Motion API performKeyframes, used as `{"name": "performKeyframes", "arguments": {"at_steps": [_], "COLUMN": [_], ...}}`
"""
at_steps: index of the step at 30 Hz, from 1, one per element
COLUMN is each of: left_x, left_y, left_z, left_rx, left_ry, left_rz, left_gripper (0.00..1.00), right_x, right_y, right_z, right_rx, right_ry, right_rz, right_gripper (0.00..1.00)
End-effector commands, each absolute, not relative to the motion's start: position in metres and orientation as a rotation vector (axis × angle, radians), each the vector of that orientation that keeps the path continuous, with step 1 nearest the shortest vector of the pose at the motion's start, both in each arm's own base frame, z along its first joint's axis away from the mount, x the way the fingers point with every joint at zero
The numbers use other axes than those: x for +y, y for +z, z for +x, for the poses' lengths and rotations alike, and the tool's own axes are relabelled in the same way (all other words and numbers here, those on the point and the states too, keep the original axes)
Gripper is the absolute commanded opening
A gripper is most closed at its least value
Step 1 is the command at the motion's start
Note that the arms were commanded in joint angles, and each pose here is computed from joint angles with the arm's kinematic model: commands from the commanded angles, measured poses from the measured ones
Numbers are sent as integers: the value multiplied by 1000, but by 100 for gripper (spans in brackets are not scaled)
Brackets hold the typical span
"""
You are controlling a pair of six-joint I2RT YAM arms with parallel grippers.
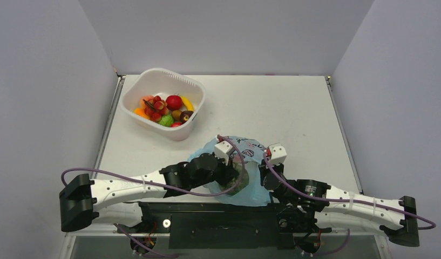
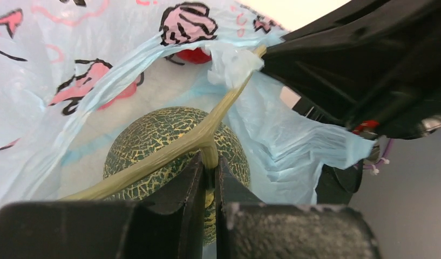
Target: Take the fake fruits out of the plastic bag
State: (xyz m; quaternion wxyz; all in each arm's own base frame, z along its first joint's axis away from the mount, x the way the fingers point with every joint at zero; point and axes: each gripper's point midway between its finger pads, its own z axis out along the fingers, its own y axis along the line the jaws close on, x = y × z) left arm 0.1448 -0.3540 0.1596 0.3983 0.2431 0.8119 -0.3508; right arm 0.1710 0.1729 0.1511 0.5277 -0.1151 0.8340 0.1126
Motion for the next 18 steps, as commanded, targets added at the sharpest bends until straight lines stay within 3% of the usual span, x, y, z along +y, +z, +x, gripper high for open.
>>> {"name": "performKeyframes", "arguments": {"at_steps": [1, 18], "left_x": [-356, -349], "left_y": [221, 361], "left_z": [144, 198], "left_rx": [1856, 1526], "left_ry": [-1021, -1174], "left_rz": [578, 318], "left_gripper": [0, 0], "right_x": [173, 183], "right_y": [163, 161], "right_z": [176, 170], "right_rx": [1974, 1983], "right_ry": [253, 301], "right_rz": [-232, -291], "right_gripper": [0, 0]}}
